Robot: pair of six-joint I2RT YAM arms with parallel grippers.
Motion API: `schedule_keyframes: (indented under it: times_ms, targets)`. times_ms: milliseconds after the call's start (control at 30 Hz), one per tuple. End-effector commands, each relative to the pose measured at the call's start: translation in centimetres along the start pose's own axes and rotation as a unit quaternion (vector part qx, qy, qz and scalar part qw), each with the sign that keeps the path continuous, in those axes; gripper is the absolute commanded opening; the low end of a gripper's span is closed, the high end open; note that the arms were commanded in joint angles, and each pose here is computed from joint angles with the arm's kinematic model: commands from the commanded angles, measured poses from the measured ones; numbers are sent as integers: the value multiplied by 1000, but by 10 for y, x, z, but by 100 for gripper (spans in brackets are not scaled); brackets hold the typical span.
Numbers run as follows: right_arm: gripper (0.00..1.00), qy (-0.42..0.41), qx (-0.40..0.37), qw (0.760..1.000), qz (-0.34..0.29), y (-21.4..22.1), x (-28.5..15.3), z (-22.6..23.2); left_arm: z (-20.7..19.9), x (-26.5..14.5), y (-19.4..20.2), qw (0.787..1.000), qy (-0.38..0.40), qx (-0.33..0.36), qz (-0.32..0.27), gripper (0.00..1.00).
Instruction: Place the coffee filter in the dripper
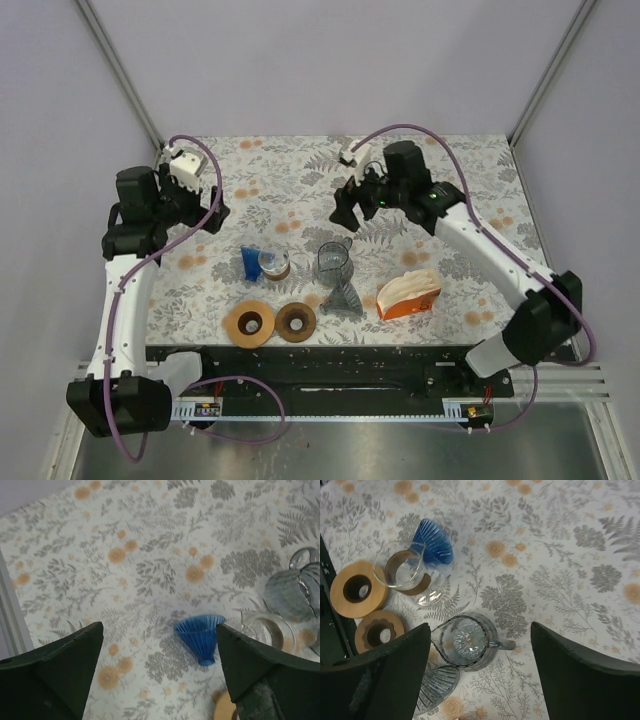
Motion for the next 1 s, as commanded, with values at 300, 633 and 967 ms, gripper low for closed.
schedule_keyframes:
  times_ms: [300, 633, 967]
  targets:
    - [77, -149, -83, 942, 289, 86, 84, 11, -28, -40, 22, 995, 38, -25, 92, 99]
    - [63, -156, -84, 935, 308, 120, 108, 4, -28, -36, 29, 993, 41, -30, 103, 99]
    - [12, -70, -120, 945, 296, 119, 107, -17, -27, -37, 31, 993, 32, -27, 108, 99]
Point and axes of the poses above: each gripper's point midway between its finger pads, its own x axis out along the fingers, its own z axis along the line the jaws close on, y = z × x, the point moved 5 cm from there along -x, back along the fingers, and after that the axes turned 5 degrees about x, right-handed, at the moved point
